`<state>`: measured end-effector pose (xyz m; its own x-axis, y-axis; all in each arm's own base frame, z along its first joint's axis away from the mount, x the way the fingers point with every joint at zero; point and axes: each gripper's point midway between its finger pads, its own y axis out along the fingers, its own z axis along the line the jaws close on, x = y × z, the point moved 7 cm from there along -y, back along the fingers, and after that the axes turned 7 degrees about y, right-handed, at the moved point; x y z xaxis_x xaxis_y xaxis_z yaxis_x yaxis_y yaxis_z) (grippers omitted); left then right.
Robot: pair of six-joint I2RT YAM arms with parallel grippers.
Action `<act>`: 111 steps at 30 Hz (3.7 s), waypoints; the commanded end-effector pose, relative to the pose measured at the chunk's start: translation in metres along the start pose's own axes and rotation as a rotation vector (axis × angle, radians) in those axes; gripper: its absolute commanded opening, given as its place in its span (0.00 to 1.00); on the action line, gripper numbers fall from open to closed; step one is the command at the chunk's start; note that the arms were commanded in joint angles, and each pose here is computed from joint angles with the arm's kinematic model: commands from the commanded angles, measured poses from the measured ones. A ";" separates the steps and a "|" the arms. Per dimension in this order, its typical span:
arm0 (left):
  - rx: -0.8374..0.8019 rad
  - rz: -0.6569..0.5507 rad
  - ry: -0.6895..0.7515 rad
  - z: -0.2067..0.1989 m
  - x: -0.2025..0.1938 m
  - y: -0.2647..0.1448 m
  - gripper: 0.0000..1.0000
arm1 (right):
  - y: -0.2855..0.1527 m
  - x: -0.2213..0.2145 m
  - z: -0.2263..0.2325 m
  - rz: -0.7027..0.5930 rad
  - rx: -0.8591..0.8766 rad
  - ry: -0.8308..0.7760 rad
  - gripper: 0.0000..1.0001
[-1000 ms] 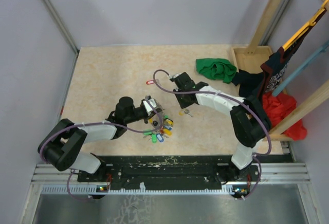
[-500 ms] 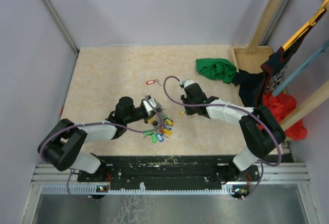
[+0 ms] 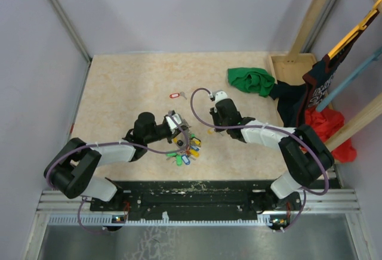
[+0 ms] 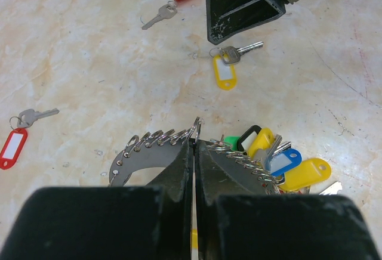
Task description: Put the keys on the keyring
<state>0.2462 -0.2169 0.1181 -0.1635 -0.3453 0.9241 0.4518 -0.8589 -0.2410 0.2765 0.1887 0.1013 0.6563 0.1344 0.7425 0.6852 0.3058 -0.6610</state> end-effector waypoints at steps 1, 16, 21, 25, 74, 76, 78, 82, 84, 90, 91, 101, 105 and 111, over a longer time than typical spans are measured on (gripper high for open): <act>0.020 -0.055 0.023 0.006 0.012 0.001 0.00 | 0.004 0.012 0.006 -0.073 0.008 0.021 0.20; 0.018 -0.055 0.021 0.006 0.012 0.002 0.00 | 0.013 -0.003 0.006 -0.009 -0.008 0.024 0.17; 0.015 -0.054 0.020 0.006 0.012 0.002 0.00 | 0.015 -0.006 0.006 0.002 -0.011 0.021 0.16; 0.016 -0.054 0.020 0.006 0.012 0.002 0.00 | 0.017 -0.008 0.006 0.010 -0.016 0.020 0.14; 0.006 -0.059 0.016 0.005 0.013 0.002 0.00 | 0.020 -0.002 0.012 -0.011 0.020 0.014 0.12; 0.004 -0.059 0.014 0.005 0.013 0.003 0.00 | 0.021 -0.002 0.012 -0.009 0.016 0.014 0.13; 0.005 -0.058 0.015 0.005 0.013 0.003 0.00 | 0.022 -0.002 0.012 -0.006 0.011 0.013 0.14; 0.004 -0.057 0.014 0.005 0.012 0.003 0.00 | 0.023 -0.001 0.012 -0.009 0.006 0.017 0.15; 0.004 -0.056 0.013 0.005 0.012 0.003 0.00 | 0.023 -0.001 0.012 -0.009 0.008 0.025 0.15; 0.004 -0.057 0.013 0.005 0.012 0.003 0.00 | 0.021 0.003 0.014 -0.016 0.008 0.059 0.16; 0.003 -0.057 0.012 0.005 0.012 0.003 0.00 | 0.021 0.003 0.014 -0.017 0.003 0.070 0.16; 0.006 -0.057 0.013 0.005 0.012 0.003 0.00 | 0.021 0.007 0.018 -0.027 -0.012 0.097 0.17; 0.007 -0.058 0.013 0.005 0.013 0.002 0.00 | 0.023 0.006 0.018 -0.026 -0.030 0.095 0.16; 0.005 -0.056 0.012 0.005 0.012 0.003 0.00 | 0.030 -0.003 0.016 0.009 -0.059 0.075 0.14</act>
<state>0.2456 -0.2174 0.1181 -0.1613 -0.3417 0.9259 0.4466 -0.8619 -0.2403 0.2805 0.2025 0.0761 0.7024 0.0765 0.7076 0.6728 0.2532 -0.6952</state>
